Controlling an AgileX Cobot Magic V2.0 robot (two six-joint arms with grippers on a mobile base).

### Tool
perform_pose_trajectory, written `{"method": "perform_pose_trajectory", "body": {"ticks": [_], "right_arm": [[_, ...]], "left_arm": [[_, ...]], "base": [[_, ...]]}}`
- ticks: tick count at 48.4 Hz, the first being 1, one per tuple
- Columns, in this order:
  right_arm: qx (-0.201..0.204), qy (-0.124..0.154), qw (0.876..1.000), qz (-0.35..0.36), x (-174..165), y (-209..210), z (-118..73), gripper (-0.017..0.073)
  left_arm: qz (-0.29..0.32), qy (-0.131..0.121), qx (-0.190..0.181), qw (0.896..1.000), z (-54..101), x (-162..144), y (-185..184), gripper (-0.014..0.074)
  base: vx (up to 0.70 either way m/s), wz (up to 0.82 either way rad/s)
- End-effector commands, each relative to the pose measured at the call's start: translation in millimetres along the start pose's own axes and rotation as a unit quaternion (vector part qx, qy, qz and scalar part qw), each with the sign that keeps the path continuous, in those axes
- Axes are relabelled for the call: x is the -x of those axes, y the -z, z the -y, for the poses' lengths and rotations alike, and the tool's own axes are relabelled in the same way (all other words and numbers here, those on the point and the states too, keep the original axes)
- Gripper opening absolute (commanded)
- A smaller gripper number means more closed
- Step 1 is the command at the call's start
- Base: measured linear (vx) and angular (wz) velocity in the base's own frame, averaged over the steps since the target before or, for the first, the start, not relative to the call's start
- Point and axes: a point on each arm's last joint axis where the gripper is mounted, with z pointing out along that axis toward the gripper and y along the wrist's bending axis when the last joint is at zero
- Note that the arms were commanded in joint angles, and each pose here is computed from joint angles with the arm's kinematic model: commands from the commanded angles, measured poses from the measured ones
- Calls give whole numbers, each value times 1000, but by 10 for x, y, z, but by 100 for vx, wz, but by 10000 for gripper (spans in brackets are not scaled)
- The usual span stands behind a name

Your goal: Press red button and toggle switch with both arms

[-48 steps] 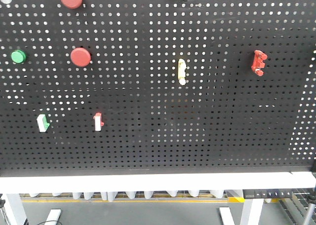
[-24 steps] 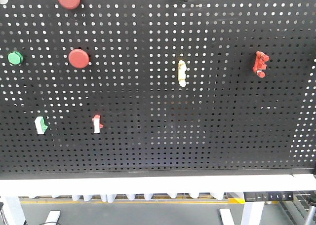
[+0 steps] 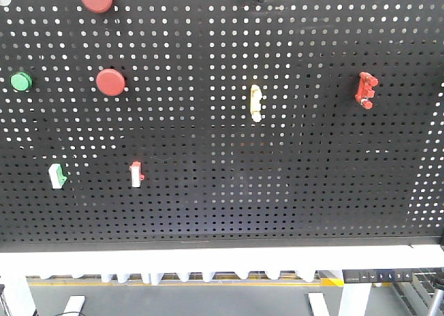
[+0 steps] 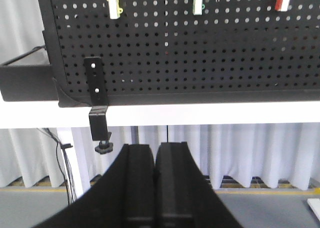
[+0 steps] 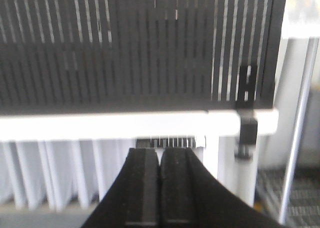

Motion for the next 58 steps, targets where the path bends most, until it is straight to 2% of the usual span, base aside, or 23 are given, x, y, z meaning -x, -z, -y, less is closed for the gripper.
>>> {"method": "perform_pose_trajectory", "body": {"ticks": [1,6,10,13,16,20,25,34,42,46,50,53,58], "right_arm": [[-4,6,996,94,160,23,4,0],[-5,6,991,132,231,39,4,0],[-2,-13,989,149,309,53,4,0],[0,-24,988,150,428,63,3,0],[0,-24,989,148,595,70,1,0],[-1,-12,989,148,874,55,-2,0],[-1,-12,988,156,1246,-37,-4,0],[-1,-6,978,208,1833,-319,-5,0],[2,-18,965,260,2077,-629,-2,0],[3,-17,964,265,2133,-784,-4,0],[5,-12,964,264,2217,-880,-10,0],[9,4,965,262,2261,-955,-24,0],[15,32,964,262,2355,-1038,-49,0]], "left_arm": [[53,5,-3,999,5,28,4,2],[78,5,-4,997,5,73,9,2],[116,7,-4,993,6,146,24,2],[156,17,-6,988,5,250,50,2],[187,19,-7,982,3,397,89,2],[208,18,-7,978,-1,634,154,2],[238,18,-6,971,-8,1049,259,2],[275,18,-6,961,-20,1800,284,2],[257,18,-6,966,-24,2266,-44,2],[242,18,-6,970,-24,2417,-297,2],[253,18,-8,967,-20,2576,-477,2],[262,9,-16,965,4,2683,-648,2],[284,-30,-46,957,128,2921,-899,2]], "base": [[0,0],[0,0],[0,0],[0,0],[0,0],[0,0],[0,0],[0,0],[0,0],[0,0],[0,0],[0,0],[0,0]]}}
